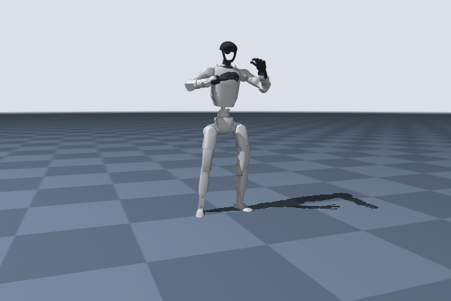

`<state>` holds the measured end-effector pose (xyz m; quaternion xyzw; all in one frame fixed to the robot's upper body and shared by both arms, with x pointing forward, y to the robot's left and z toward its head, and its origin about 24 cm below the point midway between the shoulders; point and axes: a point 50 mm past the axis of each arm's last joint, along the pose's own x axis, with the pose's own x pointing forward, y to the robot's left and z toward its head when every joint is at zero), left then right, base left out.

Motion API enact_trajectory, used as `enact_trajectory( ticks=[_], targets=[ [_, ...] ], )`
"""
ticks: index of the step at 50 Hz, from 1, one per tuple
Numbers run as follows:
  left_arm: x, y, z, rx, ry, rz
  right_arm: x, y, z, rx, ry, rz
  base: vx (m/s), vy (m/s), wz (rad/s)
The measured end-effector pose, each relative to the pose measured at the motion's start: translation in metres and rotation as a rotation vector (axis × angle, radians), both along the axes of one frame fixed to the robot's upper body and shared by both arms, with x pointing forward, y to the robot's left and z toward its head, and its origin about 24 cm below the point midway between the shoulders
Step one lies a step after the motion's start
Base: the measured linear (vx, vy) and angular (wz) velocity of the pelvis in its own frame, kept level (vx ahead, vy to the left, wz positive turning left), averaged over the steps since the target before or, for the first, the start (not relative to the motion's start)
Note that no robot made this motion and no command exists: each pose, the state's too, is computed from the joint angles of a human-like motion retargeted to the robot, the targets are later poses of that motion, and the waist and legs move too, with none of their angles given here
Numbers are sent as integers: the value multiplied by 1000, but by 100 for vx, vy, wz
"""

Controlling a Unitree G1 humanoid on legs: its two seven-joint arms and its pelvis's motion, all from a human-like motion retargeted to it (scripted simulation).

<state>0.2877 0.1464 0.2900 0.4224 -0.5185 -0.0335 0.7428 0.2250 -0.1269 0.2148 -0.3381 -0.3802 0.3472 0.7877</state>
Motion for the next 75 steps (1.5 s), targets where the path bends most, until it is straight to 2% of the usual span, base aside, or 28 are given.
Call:
enact_trajectory(
  ticks=[4, 8, 10, 12, 15, 18, 20, 22, 25, 27, 30, 32, 35, 38, 40, 43, 48, 50, 52, 56, 60, 62, 65, 70, 73, 75],
  targets=[
    [13, -40, 55, -99, -88, -112, -38, 46, 65, 52, -262, 311, 0, 0, 0],
    [44, -72, 97, -23, -118, 2, -68, 74, 133, 151, -611, 454, 0, 0, 0],
    [54, -91, 97, 176, -91, 55, -75, 86, 165, 207, -757, 459, 0, 0, 0],
    [44, -116, 81, 473, -95, -2, -72, 97, 193, 292, -845, 427, 0, 0, 0],
    [-20, -156, 67, 830, -315, -216, -57, 113, 231, 350, -947, 300, 0, 0, 0],
    [-100, -172, 58, 922, -585, -494, -30, 116, 250, 267, -991, 116, 5, 1, -10],
    [-128, -173, 62, 871, -647, -606, -14, 113, 250, 143, -980, 25, 0, 0, 0],
    [-133, -170, 88, 742, -674, -582, -4, 115, 231, -48, -929, 19, 0, 0, 0],
    [-118, -155, 152, 532, -745, -349, -17, 125, 188, -334, -884, 160, 0, 0, 0],
    [-99, -137, 187, 423, -739, -176, -46, 132, 168, -400, -914, 323, 0, 0, 0],
    [-65, -116, 209, 381, -633, 15, -90, 135, 161, -301, -939, 529, 0, 0, 0],
    [-47, -117, 200, 459, -544, 69, -101, 136, 177, -172, -964, 547, 0, 0, 0],
    [-43, -135, 156, 646, -429, -43, -90, 142, 209, 2, -1011, 436, 0, 0, 0],
    [-88, -160, 106, 843, -494, -301, -64, 144, 240, 81, -1060, 239, 0, 0, 0],
    [-123, -167, 84, 906, -581, -471, -48, 141, 252, 51, -1084, 123, 0, 0, 0],
    [-144, -169, 90, 840, -684, -549, -31, 136, 244, -109, -1058, 60, 0, 0, 0],
    [-123, -153, 184, 523, -819, -210, -64, 144, 195, -409, -1162, 277, 0, 0, 0],
    [-110, -134, 216, 383, -818, -78, -92, 144, 184, -368, -1234, 407, 0, 0, 0],
    [-92, -119, 225, 349, -775, 20, -112, 141, 188, -232, -1261, 482, 0, 0, 0],
    [-61, -117, 184, 560, -599, 25, -106, 138, 221, -42, -1314, 374, 0, 0, 0],
    [-89, -141, 118, 845, -675, -202, -71, 135, 256, -32, -1328, 122, 0, 0, 0],
    [-115, -150, 98, 894, -760, -336, -56, 130, 260, -86, -1288, 43, 0, 0, 0],
    [-137, -157, 101, 823, -829, -441, -41, 124, 245, -237, -1210, 21, 0, 0, 0],
    [-128, -151, 182, 527, -891, -213, -65, 132, 192, -511, -1220, 222, 0, 0, 0],
    [-113, -134, 221, 373, -870, -60, -93, 135, 181, -391, -1224, 393, 0, 0, 0],
    [-97, -128, 228, 392, -829, 37, -108, 134, 189, -241, -1230, 454, 0, 0, 0]
  ],
)
